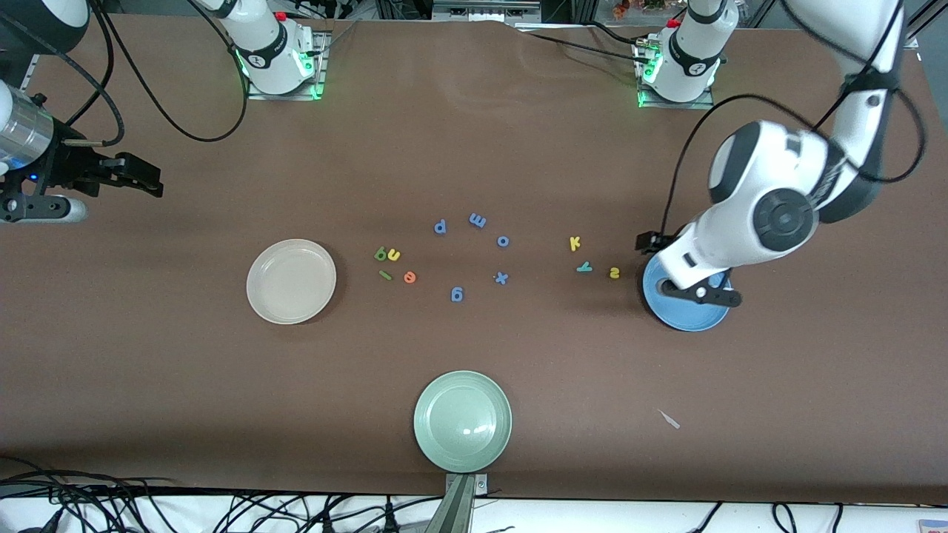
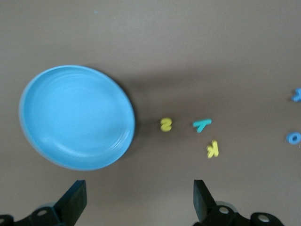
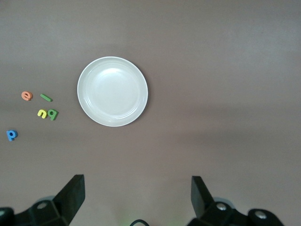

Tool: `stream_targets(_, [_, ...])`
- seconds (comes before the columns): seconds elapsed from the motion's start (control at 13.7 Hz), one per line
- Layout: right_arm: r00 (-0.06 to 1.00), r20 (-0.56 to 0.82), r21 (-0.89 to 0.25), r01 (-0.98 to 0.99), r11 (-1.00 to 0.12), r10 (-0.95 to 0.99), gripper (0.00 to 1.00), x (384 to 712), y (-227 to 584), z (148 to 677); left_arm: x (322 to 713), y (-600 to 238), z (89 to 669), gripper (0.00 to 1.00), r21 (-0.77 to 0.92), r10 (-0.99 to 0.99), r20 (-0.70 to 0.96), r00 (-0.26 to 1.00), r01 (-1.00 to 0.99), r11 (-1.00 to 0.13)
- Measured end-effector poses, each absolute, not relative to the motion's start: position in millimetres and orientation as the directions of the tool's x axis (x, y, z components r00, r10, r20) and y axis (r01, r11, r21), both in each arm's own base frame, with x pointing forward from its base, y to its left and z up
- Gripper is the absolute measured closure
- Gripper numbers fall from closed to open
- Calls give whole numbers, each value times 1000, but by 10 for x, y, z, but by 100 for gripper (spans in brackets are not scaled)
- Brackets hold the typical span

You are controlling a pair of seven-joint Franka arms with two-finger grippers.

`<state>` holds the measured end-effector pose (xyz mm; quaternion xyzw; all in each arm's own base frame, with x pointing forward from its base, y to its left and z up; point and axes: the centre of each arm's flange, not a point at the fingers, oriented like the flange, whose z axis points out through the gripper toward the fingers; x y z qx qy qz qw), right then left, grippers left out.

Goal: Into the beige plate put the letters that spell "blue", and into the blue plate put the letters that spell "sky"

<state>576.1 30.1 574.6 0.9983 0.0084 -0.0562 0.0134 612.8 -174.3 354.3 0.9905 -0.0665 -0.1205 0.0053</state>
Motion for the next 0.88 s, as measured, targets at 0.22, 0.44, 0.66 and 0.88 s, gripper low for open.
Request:
stream_targets(0.22, [990,-142,26,28,-999,24,0,5834,360,5564,6168,-1950,3116,0,22,-100,-228,969,-97,-995])
stream_targets(0.44, [987,-157,16,41,-999,38,0,5896,461,5417,6116,-2123,2626,0,8,-115,-200,973,-115,-993])
stream_targets(0.66, [987,-151,14,53,-999,50,0,5990,550,5268,5977,-2127,2113,5,-5,-117,-180,977,-120,-993])
stream_targets(0.88, [988,-131,13,81,-997,78,0,6111,754,5039,5848,-2074,1885,25,-1,-112,-166,980,-114,-994])
